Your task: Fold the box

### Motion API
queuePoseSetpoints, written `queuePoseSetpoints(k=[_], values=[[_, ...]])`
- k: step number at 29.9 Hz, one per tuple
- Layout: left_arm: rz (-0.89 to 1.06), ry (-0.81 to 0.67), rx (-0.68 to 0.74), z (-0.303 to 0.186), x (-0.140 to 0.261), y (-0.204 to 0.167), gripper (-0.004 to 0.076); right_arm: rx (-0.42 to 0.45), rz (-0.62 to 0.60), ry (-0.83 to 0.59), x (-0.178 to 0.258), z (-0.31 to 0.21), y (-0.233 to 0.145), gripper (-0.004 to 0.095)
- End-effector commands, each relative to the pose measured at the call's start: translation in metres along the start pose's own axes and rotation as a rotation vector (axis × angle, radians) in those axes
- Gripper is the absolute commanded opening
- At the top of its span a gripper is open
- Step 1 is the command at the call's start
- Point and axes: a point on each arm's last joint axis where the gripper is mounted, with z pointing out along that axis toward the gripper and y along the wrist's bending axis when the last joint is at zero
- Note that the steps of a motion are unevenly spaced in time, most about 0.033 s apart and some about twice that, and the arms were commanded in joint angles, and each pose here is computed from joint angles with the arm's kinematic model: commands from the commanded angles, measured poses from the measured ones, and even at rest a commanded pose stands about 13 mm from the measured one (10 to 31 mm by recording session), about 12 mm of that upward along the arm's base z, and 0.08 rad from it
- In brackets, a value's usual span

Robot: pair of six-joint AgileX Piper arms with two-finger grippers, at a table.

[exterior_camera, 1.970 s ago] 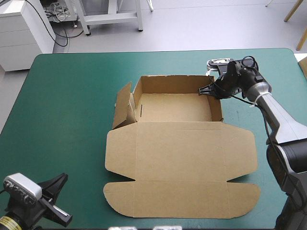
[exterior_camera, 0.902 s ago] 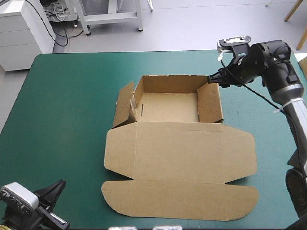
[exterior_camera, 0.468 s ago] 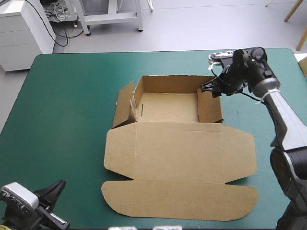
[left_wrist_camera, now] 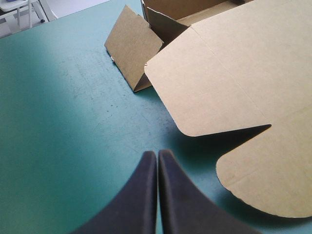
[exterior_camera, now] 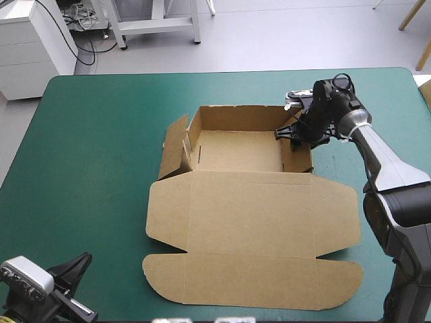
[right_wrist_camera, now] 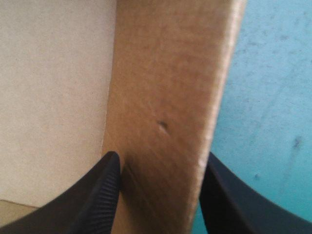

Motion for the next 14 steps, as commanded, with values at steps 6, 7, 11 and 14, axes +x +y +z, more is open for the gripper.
queuePoseSetpoints(k=[6, 7, 11, 14], values=[[-0.005, -0.076, -0.005, -0.002, -0.012, 0.001, -0.0008, 0.0, -0.015, -0.096, -0.002, -0.031, 0.0, -0.001], [-0.005, -0.076, -0.005, -0.002, -0.012, 0.001, -0.0008, -0.001, -0.016, -0.106, -0.001, -0.035, 0.0, -0.0013], [-0.005, -0.076, -0.005, -0.002, -0.012, 0.001, -0.0008, 0.001, -0.027, -0.162, 0.003, -0.061, 0.001, -0.0021], [-0.005, -0.076, -0.005, -0.002, -0.012, 0.001, -0.0008, 0.0, -0.032, -0.232, 0.011, -0.091, 0.002, -0.0021]])
